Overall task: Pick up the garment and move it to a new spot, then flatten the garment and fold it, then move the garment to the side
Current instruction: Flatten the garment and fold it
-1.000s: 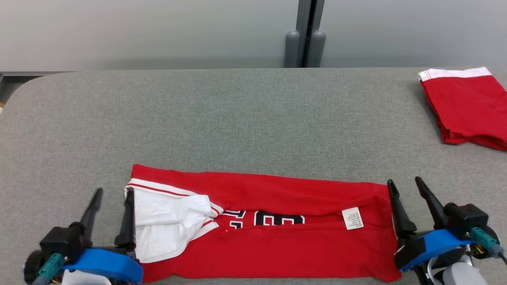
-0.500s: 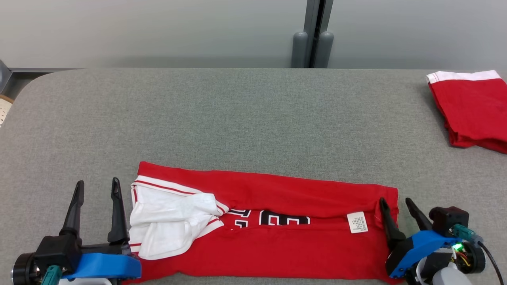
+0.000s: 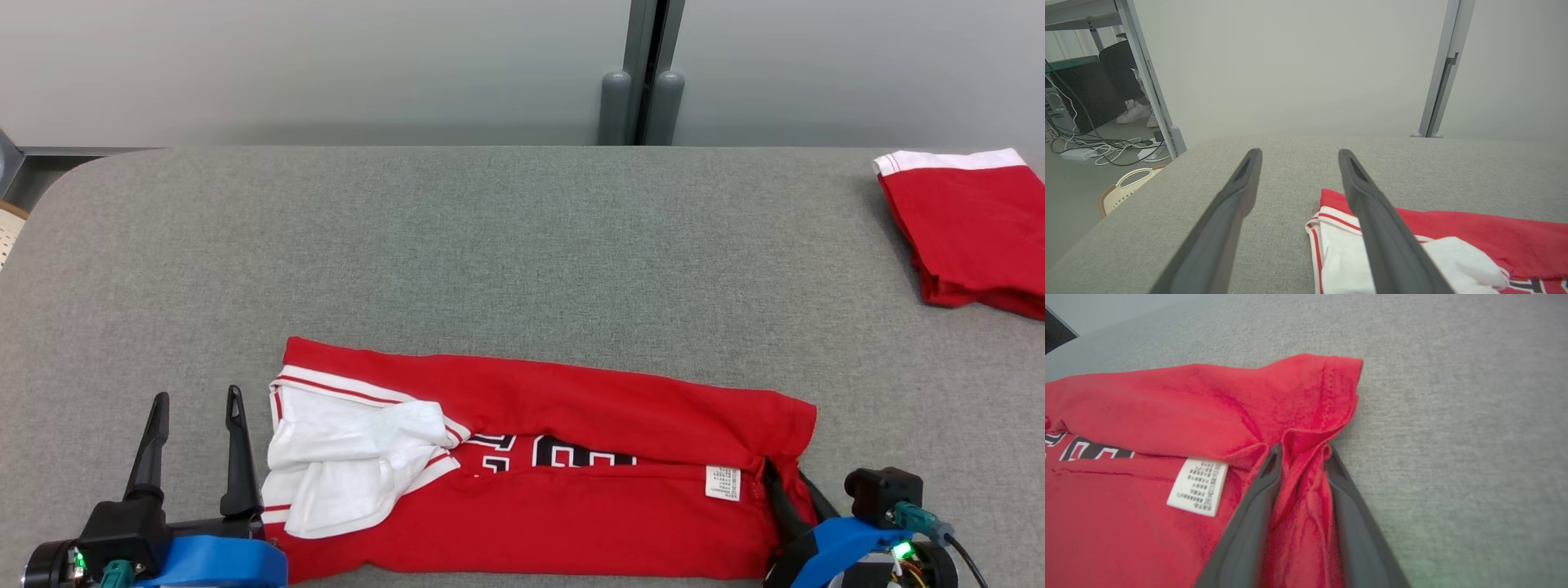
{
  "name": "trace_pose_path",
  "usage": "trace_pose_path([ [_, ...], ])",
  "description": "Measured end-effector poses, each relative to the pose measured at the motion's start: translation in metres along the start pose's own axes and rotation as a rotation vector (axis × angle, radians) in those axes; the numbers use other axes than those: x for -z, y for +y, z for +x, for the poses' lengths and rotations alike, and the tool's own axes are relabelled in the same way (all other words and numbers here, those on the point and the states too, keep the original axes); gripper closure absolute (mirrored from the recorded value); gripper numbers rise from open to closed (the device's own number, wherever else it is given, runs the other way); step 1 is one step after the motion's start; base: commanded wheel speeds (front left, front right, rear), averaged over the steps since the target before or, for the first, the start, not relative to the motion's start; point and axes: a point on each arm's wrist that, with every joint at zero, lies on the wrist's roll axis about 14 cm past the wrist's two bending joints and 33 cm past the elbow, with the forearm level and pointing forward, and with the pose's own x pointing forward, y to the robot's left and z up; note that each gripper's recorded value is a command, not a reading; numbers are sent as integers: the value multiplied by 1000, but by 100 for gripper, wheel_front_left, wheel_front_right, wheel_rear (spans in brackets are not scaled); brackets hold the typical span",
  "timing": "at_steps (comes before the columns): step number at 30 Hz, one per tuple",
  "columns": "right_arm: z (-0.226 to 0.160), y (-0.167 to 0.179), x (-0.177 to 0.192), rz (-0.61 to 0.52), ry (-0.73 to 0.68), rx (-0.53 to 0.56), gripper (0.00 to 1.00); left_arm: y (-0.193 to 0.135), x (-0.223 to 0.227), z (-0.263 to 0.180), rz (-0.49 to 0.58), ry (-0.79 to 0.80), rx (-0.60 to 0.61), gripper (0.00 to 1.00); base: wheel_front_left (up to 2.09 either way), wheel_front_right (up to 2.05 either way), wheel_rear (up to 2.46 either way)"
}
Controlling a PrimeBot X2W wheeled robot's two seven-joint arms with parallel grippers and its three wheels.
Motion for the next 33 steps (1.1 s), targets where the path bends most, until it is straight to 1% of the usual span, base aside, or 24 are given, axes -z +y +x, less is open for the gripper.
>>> trace_pose_path([
  [4,-2,6,-1,15,-17,-14,100,2,1,-1,8,2,-3,0,0,0,0],
  [8,-4,-7,-12,17,-53,22,100,-4,2,-1,17,4,14,0,0,0,0],
  [11,-5,-36,-33,-9,-102,80,100,-7,2,-1,22,5,26,0,0,0,0],
  [14,-12,-73,-53,-45,-136,155,100,-9,2,-1,22,4,32,0,0,0,0],
  [18,-27,-118,-70,-88,-143,250,100,-12,2,-1,24,4,39,0,0,0,0],
  [20,-34,-136,-77,-114,-141,288,100,-12,2,-1,25,5,43,0,0,0,0],
  [22,-38,-147,-84,-131,-144,310,100,-13,2,-1,25,5,46,0,0,0,0],
  [25,-39,-145,-90,-143,-150,307,100,-14,3,0,22,8,50,0,0,0,0],
  [28,-37,-134,-93,-143,-159,283,100,-15,5,-1,21,13,53,0,0,0,0],
  [33,-32,-99,-85,-126,-159,201,100,-17,5,-2,15,13,55,0,0,0,0],
])
